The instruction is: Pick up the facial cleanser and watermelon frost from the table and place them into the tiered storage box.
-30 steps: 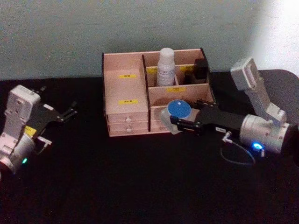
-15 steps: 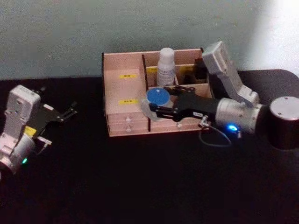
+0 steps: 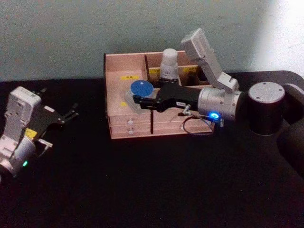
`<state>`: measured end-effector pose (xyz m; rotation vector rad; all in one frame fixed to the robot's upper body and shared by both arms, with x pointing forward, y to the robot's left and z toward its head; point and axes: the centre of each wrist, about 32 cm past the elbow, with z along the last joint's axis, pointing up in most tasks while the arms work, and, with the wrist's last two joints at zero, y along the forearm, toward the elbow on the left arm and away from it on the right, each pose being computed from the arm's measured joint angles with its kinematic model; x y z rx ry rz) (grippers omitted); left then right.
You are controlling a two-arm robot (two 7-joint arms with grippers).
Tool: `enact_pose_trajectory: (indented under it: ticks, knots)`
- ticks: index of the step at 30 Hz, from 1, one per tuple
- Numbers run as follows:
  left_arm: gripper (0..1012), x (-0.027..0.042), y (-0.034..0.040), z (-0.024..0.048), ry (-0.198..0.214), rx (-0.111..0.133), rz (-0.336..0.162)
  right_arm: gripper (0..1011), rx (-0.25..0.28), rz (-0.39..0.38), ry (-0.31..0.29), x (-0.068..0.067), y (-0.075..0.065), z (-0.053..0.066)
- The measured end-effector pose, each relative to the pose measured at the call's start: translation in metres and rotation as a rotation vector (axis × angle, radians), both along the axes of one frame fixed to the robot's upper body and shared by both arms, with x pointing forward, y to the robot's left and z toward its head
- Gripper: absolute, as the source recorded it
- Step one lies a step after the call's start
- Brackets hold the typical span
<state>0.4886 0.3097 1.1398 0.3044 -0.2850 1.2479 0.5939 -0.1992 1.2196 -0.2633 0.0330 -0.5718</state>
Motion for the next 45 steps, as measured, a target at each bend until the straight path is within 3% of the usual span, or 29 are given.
enact_pose_trajectory:
  ticks: [10,27,45]
  knots:
    - [1001,0.0,0.0,0.0,0.0,0.0,0.0,723,-0.004,-0.001,0.007,0.016,0.014,0.0]
    - [1001,0.0,0.0,0.0,0.0,0.0,0.0,723,-0.021,-0.013,0.025,0.036,0.023,-0.005]
    - [1001,0.0,0.0,0.0,0.0,0.0,0.0,723,-0.026,-0.016,0.033,0.041,0.026,-0.007]
